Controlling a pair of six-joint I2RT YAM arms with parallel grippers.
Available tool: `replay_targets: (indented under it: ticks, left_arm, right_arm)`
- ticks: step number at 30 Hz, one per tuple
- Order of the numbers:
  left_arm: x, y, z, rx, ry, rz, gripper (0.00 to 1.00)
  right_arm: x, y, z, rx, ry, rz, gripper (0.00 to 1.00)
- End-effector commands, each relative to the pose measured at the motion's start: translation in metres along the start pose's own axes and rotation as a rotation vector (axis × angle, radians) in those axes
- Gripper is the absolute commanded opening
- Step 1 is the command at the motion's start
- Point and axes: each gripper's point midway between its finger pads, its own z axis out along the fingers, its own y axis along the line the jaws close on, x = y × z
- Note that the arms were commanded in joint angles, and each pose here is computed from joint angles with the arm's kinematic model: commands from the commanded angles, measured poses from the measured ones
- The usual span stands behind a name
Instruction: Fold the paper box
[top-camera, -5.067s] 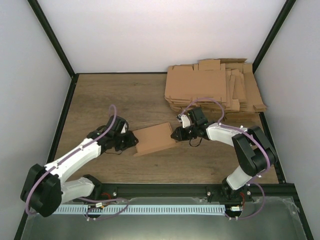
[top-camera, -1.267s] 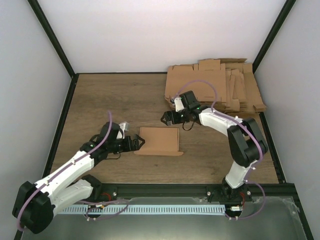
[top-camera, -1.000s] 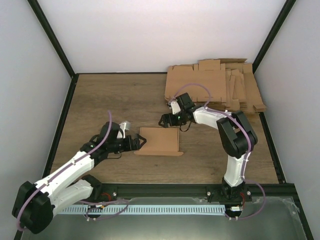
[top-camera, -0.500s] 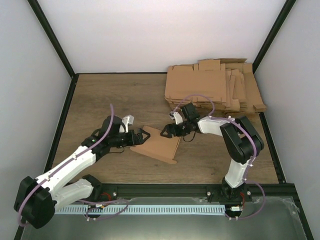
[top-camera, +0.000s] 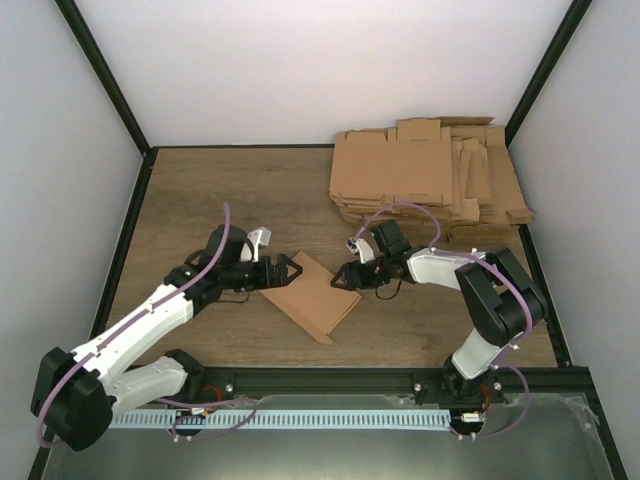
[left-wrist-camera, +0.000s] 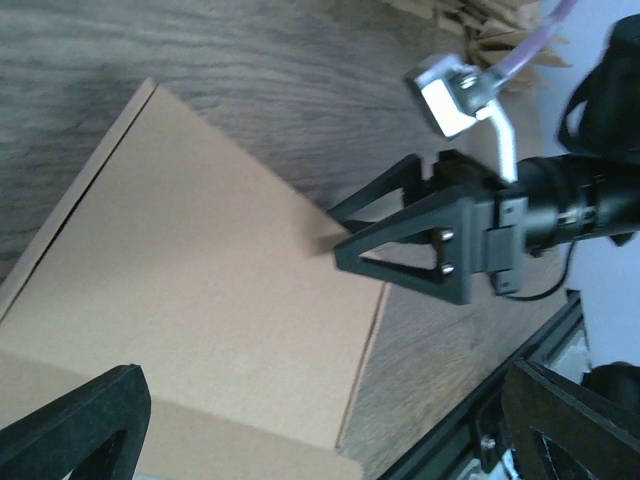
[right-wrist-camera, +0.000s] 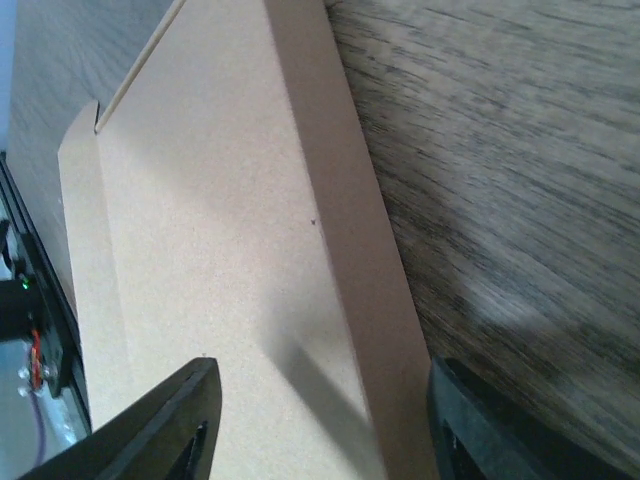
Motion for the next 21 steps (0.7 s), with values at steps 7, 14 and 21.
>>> replay_targets:
  ticks: [7, 14, 21]
  left_arm:
    - [0.004, -0.011, -0.005, 0.022, 0.045, -0.027, 0.99]
    - [-0.005, -0.019, -0.012, 0.024, 0.027, -0.009, 0.99]
    - [-0.002, -0.015, -0.008, 0.012, 0.044, -0.008, 0.99]
  right_arm:
    - [-0.010, -0.003, -0.001, -0.104, -0.040, 0.034, 0.40]
    - [-0.013, -0.010, 0.002, -0.174, -0.020, 0.057, 0.32]
    - [-0.011, -0.023, 0.005, -0.158, -0.006, 0.085, 0.29]
